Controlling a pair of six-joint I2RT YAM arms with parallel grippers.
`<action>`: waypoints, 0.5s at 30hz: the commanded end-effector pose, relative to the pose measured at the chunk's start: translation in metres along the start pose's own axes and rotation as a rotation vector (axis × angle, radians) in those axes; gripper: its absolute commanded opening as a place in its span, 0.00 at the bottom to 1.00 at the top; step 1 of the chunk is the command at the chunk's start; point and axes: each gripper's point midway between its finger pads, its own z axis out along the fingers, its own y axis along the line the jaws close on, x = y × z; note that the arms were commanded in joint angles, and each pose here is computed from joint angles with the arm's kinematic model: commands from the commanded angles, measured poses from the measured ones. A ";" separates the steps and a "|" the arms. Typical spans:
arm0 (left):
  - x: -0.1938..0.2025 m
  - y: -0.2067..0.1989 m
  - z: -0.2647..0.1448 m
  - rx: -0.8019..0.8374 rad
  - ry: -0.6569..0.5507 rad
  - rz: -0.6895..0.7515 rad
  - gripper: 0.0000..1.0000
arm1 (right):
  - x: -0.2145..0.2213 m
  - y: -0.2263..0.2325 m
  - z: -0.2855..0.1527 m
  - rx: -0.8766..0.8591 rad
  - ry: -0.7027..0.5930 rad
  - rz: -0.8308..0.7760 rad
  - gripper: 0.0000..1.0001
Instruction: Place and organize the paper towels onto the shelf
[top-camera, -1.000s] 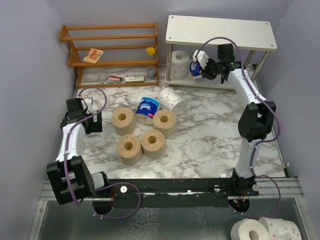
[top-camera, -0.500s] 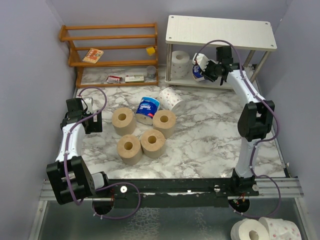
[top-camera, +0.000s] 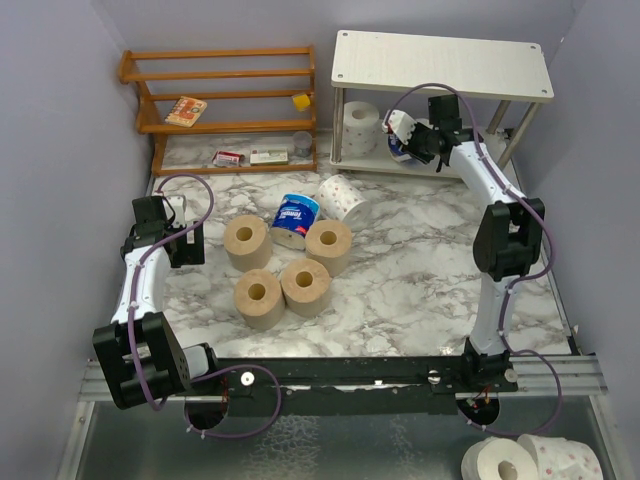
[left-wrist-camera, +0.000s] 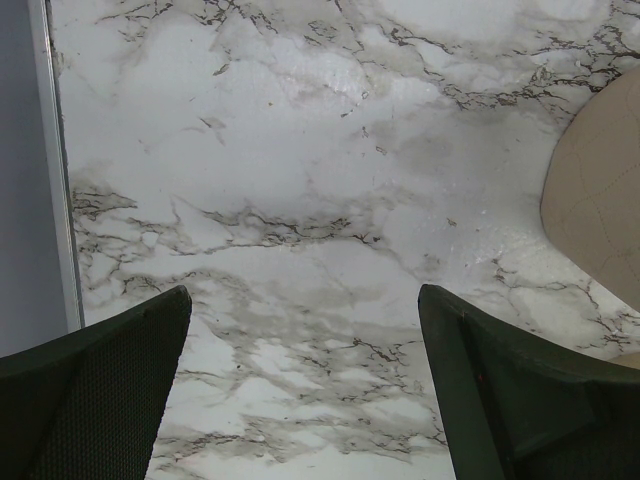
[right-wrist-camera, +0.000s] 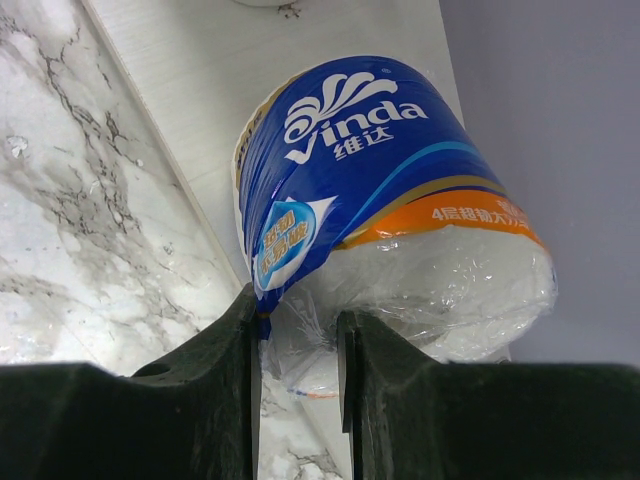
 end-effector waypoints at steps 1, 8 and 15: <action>-0.014 0.002 -0.007 0.002 -0.046 0.004 0.99 | -0.011 -0.021 0.009 0.081 -0.024 -0.023 0.17; -0.013 0.002 -0.007 0.000 -0.042 0.001 0.99 | -0.018 -0.034 0.006 0.133 -0.036 -0.022 0.39; -0.013 0.002 -0.006 0.000 -0.040 0.001 0.99 | -0.036 -0.040 0.002 0.159 -0.059 -0.050 0.48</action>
